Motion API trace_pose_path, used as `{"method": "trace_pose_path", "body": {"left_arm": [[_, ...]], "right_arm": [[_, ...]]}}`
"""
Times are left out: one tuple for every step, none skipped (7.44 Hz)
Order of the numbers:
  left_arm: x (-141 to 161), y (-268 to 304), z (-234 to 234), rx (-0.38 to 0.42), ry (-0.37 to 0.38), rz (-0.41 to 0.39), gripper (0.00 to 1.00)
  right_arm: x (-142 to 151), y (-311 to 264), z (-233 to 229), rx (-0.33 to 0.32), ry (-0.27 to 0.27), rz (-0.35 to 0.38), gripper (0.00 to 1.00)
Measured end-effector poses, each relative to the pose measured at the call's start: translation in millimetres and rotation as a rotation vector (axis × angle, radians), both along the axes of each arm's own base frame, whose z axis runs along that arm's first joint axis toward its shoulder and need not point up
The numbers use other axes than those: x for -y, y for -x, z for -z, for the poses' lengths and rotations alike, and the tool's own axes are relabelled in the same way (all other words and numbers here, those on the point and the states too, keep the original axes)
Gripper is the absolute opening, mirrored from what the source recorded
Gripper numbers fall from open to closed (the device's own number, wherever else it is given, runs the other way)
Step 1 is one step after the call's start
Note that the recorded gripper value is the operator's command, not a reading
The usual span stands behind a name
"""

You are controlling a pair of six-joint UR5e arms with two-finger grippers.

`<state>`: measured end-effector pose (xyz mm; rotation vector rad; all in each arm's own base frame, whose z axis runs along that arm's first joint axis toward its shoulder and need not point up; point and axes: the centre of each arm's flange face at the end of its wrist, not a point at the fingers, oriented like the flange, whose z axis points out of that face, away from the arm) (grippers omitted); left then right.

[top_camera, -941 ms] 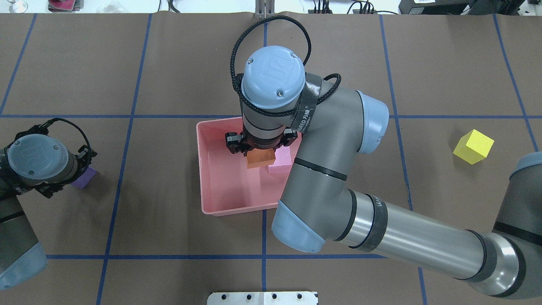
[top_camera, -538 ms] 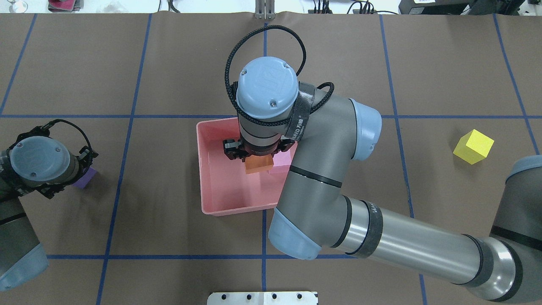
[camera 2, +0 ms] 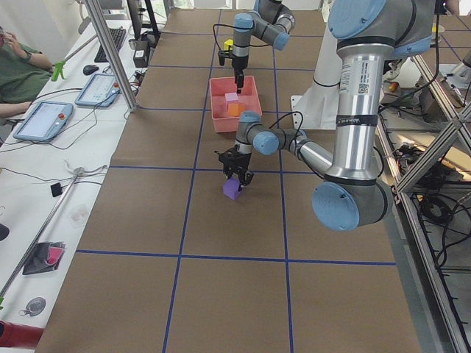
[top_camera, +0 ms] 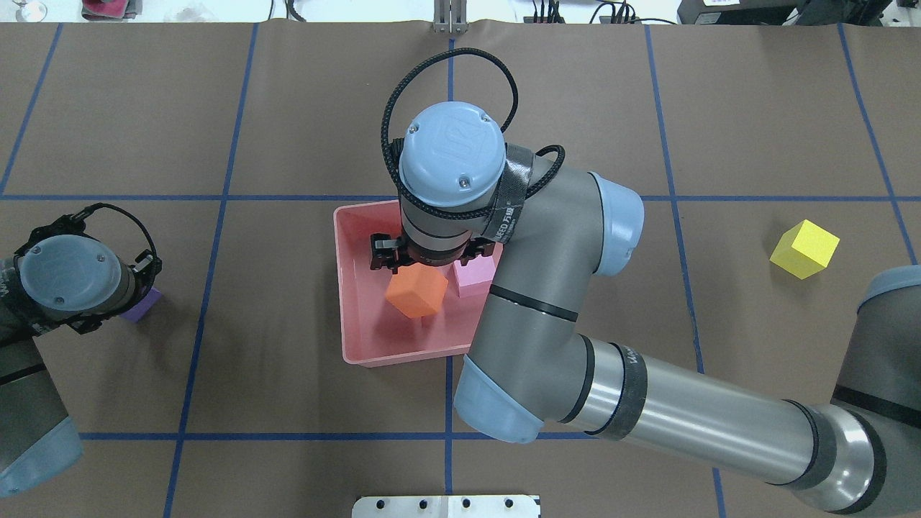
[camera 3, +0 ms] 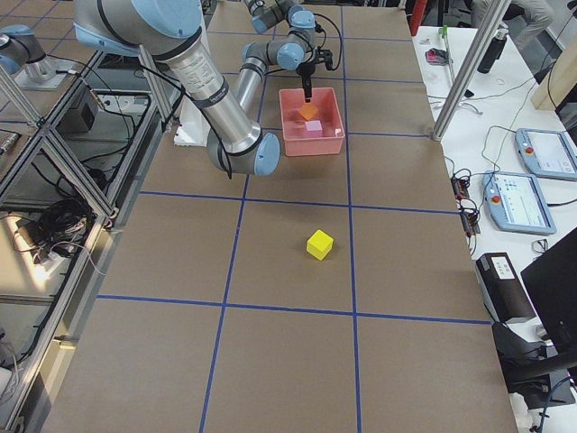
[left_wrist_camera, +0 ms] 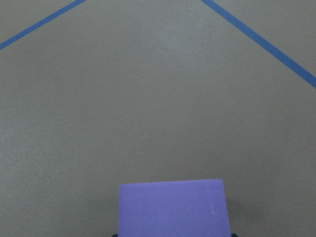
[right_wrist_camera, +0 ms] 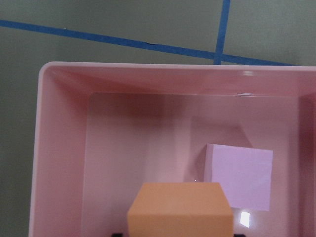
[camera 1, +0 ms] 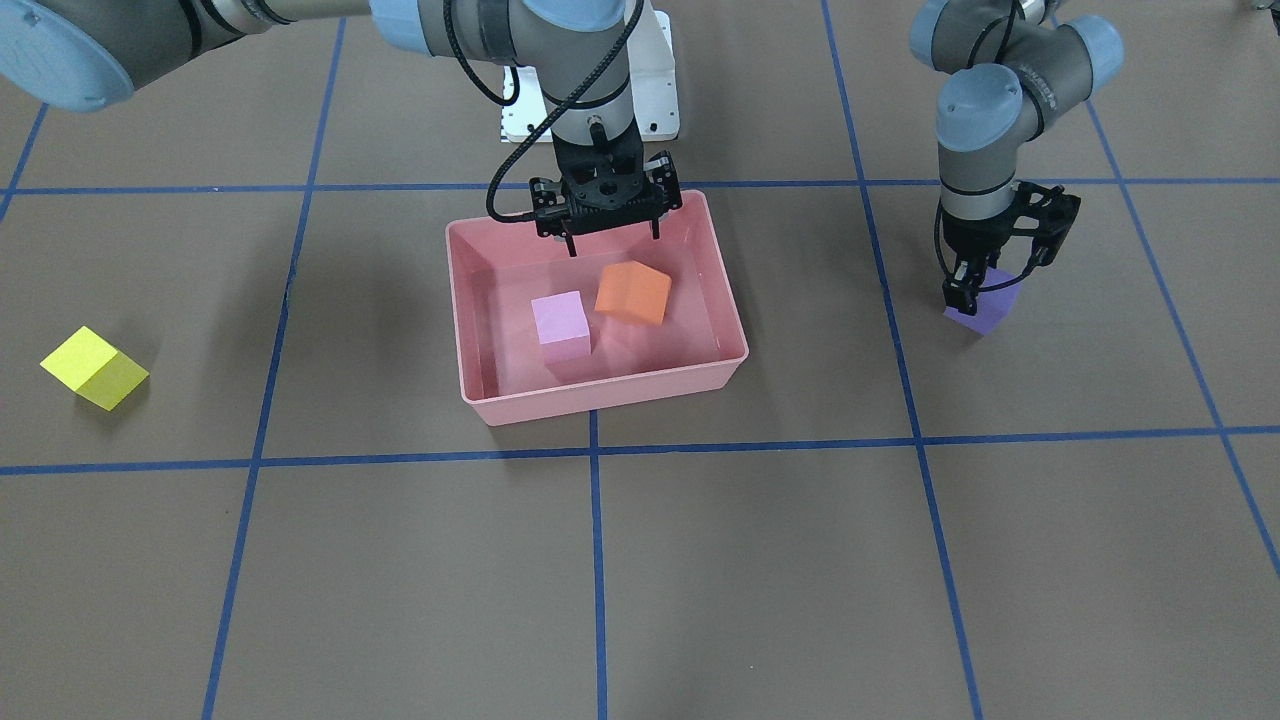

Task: Place blocks into pink bin with both arms
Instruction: 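Release the orange cube into the bin while the left gripper grasps the purple cube, then carry the purple cube into the bin while the right gripper reaches the yellow cube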

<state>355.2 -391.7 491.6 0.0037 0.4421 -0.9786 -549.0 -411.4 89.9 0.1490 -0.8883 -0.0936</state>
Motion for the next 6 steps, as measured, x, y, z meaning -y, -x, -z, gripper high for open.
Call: {"method": "trace_pose_path", "body": {"left_arm": [[1,3,4,0.002,-0.016,0.006,0.0],[1,10,14,-0.005,-0.034,0.008,0.0],[4,25,32,-0.008,-0.053,0.005,0.0],[13,47,55,-0.009,-0.072,-0.001,0.0],[25,71,85,-0.035,-0.082,-0.011,0.0],[40,88,122,-0.084,-0.085,-0.025,0.0]], "right_arm": [[0,-1,3,0.009,0.001,-0.004,1.0],[0,-4,6,0.017,-0.001,-0.007,1.0],[1,-8,8,0.023,-0.004,-0.011,1.0],[5,-14,8,0.023,0.0,-0.022,1.0],[16,-27,1,0.006,0.016,-0.048,1.0],[34,-52,-16,-0.025,0.045,-0.084,1.0]]}}
